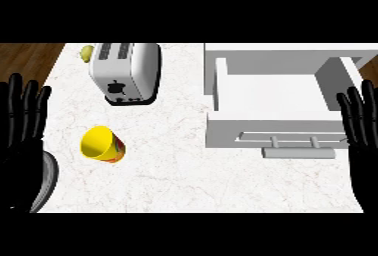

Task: Pick up the cup, place it into the drawer and close the drawer

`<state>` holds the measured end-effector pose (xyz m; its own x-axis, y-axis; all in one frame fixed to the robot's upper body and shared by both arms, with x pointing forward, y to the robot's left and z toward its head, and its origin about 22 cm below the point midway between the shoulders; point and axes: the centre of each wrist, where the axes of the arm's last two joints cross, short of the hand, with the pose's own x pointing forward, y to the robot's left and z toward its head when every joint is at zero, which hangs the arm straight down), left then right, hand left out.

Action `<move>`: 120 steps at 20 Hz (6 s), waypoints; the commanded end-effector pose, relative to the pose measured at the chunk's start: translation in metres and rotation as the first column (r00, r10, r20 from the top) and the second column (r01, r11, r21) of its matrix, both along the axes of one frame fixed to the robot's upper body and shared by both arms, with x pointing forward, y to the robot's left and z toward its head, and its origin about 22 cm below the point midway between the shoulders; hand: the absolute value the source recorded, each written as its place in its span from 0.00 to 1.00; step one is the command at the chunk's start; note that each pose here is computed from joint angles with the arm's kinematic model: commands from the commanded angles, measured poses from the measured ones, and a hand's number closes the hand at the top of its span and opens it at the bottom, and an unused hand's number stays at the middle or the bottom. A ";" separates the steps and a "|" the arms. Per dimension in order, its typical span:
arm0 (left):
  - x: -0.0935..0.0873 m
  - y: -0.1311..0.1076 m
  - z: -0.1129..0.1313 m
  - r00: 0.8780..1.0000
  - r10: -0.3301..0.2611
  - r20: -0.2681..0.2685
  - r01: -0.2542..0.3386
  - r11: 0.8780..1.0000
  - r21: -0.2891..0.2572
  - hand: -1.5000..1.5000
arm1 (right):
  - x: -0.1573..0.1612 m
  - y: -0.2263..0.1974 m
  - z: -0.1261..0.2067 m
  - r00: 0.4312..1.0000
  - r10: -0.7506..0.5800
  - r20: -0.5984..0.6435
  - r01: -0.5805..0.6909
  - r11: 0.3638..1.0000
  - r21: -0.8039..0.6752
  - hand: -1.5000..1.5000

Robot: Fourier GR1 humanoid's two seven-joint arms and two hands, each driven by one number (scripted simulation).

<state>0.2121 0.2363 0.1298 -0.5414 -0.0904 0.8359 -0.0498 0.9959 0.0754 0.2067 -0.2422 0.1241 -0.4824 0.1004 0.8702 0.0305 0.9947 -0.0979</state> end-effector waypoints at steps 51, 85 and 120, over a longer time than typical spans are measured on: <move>0.026 0.135 -0.266 0.874 0.094 -0.476 -0.167 0.979 -0.113 0.00 | 0.056 -0.008 0.024 0.982 0.173 -0.080 -0.177 0.983 -0.048 0.00; 0.069 0.075 -0.263 0.965 0.182 -0.191 -0.188 0.982 -0.015 1.00 | 0.074 -0.013 0.039 0.977 0.193 -0.087 -0.200 0.976 -0.084 0.00; 0.225 -0.137 0.003 0.955 -0.296 0.022 0.297 0.953 -0.061 1.00 | 0.074 -0.035 0.017 0.985 0.134 -0.109 -0.144 0.986 -0.085 0.00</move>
<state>0.4298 0.1384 0.0787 -0.5417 0.1406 0.8287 0.2160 0.9761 -0.0244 0.2770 -0.2759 0.1433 -0.4097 0.1135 0.9051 -0.1211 0.9767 -0.1773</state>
